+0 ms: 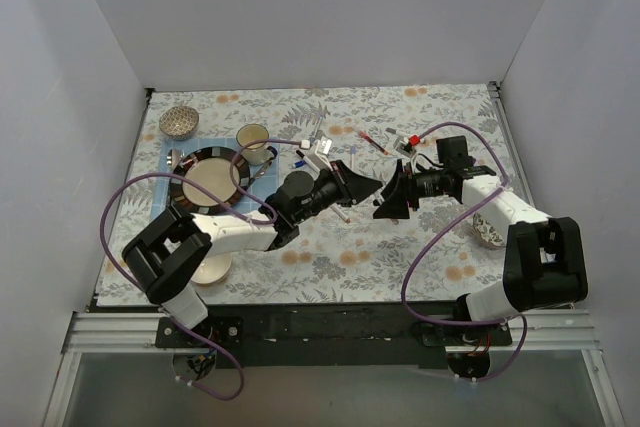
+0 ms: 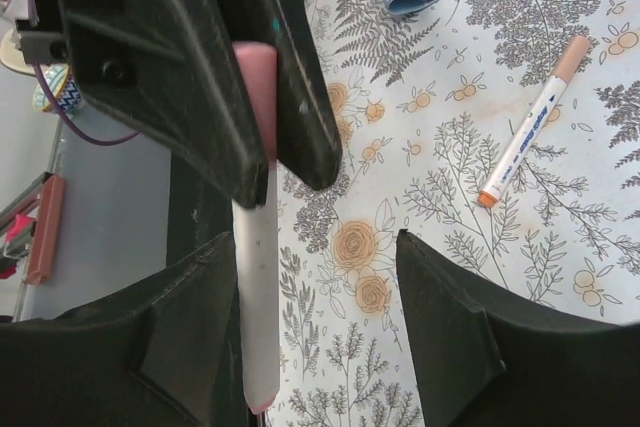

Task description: Open the pen caps

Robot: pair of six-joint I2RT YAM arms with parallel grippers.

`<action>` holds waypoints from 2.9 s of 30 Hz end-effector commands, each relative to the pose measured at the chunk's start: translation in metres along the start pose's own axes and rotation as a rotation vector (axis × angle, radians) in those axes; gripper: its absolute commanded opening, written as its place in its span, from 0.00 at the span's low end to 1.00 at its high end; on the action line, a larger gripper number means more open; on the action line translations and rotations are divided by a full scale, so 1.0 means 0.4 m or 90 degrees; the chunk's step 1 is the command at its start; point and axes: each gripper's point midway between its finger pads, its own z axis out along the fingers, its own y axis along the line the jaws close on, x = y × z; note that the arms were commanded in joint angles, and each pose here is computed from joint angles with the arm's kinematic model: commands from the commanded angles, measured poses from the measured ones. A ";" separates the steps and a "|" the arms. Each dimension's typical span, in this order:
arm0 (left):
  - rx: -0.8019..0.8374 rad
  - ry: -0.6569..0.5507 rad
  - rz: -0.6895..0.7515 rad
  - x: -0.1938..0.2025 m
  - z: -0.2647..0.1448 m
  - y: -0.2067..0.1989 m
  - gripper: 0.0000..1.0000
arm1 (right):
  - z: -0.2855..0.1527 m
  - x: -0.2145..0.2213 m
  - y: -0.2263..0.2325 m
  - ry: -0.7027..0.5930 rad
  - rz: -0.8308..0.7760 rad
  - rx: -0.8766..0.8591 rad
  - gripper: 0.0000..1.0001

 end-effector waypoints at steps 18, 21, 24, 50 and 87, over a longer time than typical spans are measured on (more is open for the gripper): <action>-0.008 -0.349 0.154 -0.508 -0.040 -0.133 0.00 | 0.032 0.017 0.051 0.007 -0.023 -0.076 0.01; -0.002 -0.353 0.170 -0.543 -0.055 -0.159 0.00 | 0.035 0.018 0.052 0.012 -0.036 -0.077 0.01; -0.005 -0.363 0.172 -0.558 -0.080 -0.161 0.00 | 0.037 0.019 0.056 0.017 -0.042 -0.075 0.01; -0.155 -0.412 0.145 -0.628 -0.249 -0.126 0.00 | 0.010 0.002 -0.038 0.076 -0.119 0.110 0.01; -0.856 0.376 0.170 0.170 -0.583 0.480 0.47 | -0.273 0.301 -0.235 0.361 -0.035 0.516 0.25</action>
